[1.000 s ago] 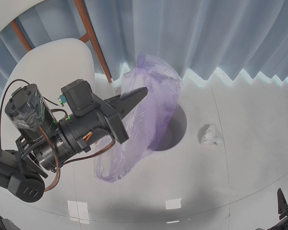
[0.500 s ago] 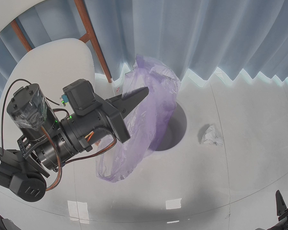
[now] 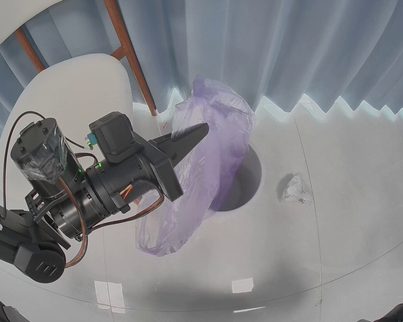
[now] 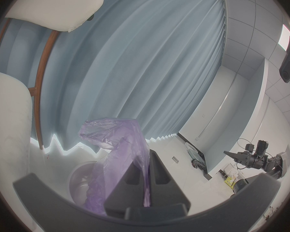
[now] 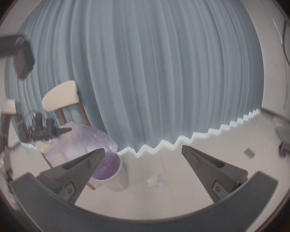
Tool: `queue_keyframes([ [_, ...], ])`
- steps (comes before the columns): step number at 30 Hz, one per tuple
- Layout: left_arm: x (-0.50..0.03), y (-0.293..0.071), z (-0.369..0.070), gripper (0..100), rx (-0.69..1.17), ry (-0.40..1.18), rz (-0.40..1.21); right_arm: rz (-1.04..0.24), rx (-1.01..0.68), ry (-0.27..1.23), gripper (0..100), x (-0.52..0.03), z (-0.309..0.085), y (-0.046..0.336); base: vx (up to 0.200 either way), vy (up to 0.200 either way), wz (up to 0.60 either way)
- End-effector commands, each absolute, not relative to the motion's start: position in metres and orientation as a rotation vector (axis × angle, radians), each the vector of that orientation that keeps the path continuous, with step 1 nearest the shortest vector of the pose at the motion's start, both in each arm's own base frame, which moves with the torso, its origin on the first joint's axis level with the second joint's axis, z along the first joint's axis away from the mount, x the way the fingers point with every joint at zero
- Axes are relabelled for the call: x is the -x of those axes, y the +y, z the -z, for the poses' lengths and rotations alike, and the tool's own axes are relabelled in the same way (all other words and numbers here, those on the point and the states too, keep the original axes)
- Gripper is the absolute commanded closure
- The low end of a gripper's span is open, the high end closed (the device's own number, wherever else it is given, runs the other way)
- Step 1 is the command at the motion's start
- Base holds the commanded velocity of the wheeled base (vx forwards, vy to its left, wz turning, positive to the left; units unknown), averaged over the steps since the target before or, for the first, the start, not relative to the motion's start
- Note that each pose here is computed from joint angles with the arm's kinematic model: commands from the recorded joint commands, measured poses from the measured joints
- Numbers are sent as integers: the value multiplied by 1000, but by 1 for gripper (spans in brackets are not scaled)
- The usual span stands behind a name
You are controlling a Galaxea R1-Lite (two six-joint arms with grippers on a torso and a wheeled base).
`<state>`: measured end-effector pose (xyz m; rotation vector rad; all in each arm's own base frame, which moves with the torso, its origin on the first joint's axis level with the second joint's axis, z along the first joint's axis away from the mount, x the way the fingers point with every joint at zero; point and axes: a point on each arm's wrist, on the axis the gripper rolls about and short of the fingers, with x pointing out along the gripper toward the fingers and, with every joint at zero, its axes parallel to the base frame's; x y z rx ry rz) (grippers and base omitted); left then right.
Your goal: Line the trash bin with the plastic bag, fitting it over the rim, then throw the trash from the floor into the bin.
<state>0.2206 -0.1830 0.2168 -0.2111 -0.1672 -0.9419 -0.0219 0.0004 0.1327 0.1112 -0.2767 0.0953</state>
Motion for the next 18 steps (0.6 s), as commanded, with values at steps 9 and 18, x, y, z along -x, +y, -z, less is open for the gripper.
queue_keyframes([
  [9,-222,-182,-219,100,212,-176,934,-424,-645,485,0,-37,-142,15,0,0,0],
  [18,-223,-180,-219,100,217,-171,938,-608,-673,773,0,-69,-133,28,0,0,0],
])
